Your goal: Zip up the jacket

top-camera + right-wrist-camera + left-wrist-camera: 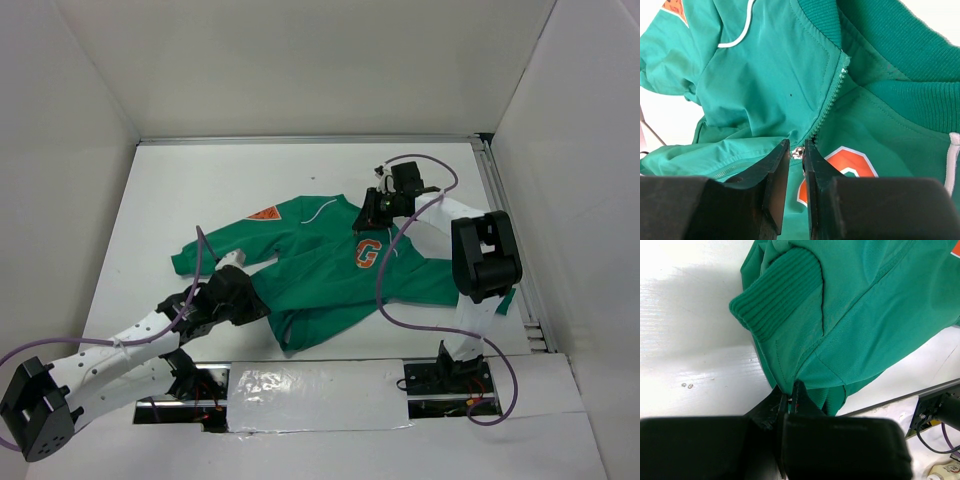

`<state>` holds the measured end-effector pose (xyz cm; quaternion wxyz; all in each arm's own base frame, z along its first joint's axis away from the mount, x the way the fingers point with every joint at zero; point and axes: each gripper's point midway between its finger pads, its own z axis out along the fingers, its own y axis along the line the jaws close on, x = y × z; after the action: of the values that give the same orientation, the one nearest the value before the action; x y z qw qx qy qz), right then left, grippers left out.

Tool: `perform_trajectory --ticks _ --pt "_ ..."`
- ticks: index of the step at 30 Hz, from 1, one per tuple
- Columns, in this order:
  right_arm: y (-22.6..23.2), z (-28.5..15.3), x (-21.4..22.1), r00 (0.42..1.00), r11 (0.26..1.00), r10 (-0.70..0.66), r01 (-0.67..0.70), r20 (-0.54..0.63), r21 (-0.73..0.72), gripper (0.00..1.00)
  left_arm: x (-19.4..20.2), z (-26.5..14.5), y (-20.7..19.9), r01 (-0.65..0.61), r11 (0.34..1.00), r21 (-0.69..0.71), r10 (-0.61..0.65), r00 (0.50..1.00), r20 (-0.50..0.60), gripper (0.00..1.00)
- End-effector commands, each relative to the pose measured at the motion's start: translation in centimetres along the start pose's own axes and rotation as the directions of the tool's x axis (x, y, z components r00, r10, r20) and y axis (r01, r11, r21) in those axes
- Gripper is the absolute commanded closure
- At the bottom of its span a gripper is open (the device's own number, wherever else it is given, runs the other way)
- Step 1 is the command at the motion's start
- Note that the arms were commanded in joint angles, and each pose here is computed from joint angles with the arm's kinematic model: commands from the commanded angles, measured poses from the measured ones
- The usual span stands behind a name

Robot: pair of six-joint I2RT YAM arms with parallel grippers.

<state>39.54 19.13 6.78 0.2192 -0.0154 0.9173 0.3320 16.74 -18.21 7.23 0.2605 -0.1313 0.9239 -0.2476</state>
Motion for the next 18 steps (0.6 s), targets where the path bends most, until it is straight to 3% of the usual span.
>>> perform_trajectory --ticks 1,4,9,14,16,18 --pt "1.7 -1.2 -1.4 0.999 0.999 -0.042 0.043 0.025 -0.02 0.74 -1.2 -0.5 -1.0 -0.018 1.0 0.025 0.017 0.999 0.038 1.0" --pt "1.4 -1.2 -0.9 0.999 0.999 -0.034 0.034 0.016 -0.004 0.67 -1.2 -0.6 -0.9 -0.017 1.0 0.026 0.016 0.999 0.04 1.0" --pt "1.0 -1.0 -0.1 1.0 1.0 -0.024 0.024 -0.004 -0.004 0.67 -1.3 -0.6 -1.0 -0.019 0.999 0.03 0.018 0.999 0.044 1.0" --pt "1.2 -1.1 -0.1 1.0 1.0 -0.022 0.022 -0.002 -0.009 0.81 -1.2 -0.6 -1.0 -0.014 1.0 0.028 0.012 0.999 0.04 1.0" --pt "0.9 -1.2 0.3 1.0 1.0 -0.017 0.017 -0.014 0.004 0.96 -1.4 -0.6 -1.0 -0.012 1.0 0.025 0.01 0.999 0.049 1.0" --pt "0.5 -1.4 0.2 1.0 0.999 -0.026 0.026 0.002 0.037 1.0 -1.7 -0.7 -1.0 -0.006 1.0 0.023 0.005 0.998 0.062 1.0"
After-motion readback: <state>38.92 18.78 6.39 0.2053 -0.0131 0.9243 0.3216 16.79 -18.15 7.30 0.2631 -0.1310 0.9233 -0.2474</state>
